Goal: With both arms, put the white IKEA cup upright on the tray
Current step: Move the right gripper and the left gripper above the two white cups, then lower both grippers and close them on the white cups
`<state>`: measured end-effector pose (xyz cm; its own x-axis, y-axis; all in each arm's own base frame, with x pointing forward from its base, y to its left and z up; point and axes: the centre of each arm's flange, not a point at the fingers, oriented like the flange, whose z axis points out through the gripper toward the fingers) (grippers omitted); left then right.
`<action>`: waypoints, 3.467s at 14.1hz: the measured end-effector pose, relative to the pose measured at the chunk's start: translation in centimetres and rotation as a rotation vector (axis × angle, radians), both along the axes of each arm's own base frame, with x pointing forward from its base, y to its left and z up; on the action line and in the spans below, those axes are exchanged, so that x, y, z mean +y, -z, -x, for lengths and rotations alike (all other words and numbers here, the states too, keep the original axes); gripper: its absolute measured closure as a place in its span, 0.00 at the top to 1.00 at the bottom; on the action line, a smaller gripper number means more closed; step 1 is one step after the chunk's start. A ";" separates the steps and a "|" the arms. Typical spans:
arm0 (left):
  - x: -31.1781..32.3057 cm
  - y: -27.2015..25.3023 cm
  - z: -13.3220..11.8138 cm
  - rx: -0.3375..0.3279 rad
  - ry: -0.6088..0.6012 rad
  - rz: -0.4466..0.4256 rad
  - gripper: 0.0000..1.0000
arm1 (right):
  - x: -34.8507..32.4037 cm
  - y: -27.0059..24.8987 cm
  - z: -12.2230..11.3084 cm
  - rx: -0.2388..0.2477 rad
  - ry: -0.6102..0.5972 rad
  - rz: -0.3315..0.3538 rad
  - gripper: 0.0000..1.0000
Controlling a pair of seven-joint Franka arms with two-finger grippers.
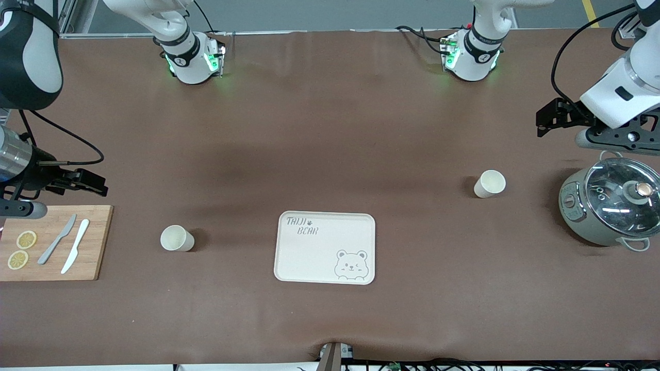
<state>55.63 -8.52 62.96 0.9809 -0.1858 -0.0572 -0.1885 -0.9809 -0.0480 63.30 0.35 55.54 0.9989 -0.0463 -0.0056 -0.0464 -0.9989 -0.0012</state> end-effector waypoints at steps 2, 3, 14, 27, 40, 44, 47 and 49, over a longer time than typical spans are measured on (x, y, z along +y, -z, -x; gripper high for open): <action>0.0 0.0 0.0 0.001 0.000 0.000 1.00 | 0.0 0.0 0.0 0.000 0.000 0.000 1.00; 0.0 0.1 0.0 0.002 0.000 0.000 1.00 | 0.0 0.0 0.0 0.000 0.000 0.000 1.00; 0.2 4.7 -0.6 0.043 -0.007 0.014 1.00 | 0.1 0.3 -0.2 -0.002 -0.002 0.000 1.00; 5.1 19.5 2.8 -0.023 0.020 0.055 1.00 | 2.9 10.5 -3.5 0.021 -0.042 0.013 1.00; 6.8 33.3 9.6 -0.165 0.045 0.059 1.00 | 3.0 19.9 -4.0 0.036 -0.133 0.020 1.00; 8.1 35.2 9.1 -0.181 0.060 0.058 1.00 | 2.5 22.2 -4.1 0.021 -0.185 -0.016 1.00; 8.2 36.7 8.9 -0.192 0.061 0.060 1.00 | 0.8 24.3 -4.3 0.002 -0.211 -0.042 1.00; 8.2 37.7 8.7 -0.203 0.062 0.062 1.00 | -0.5 25.8 -4.5 -0.005 -0.237 -0.074 1.00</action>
<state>46.91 -0.35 25.25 0.9578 -0.2427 0.1539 -0.2408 -0.9701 -0.0310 67.79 -0.20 29.74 0.9819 0.1895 0.0048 0.1893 -0.9791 -0.0741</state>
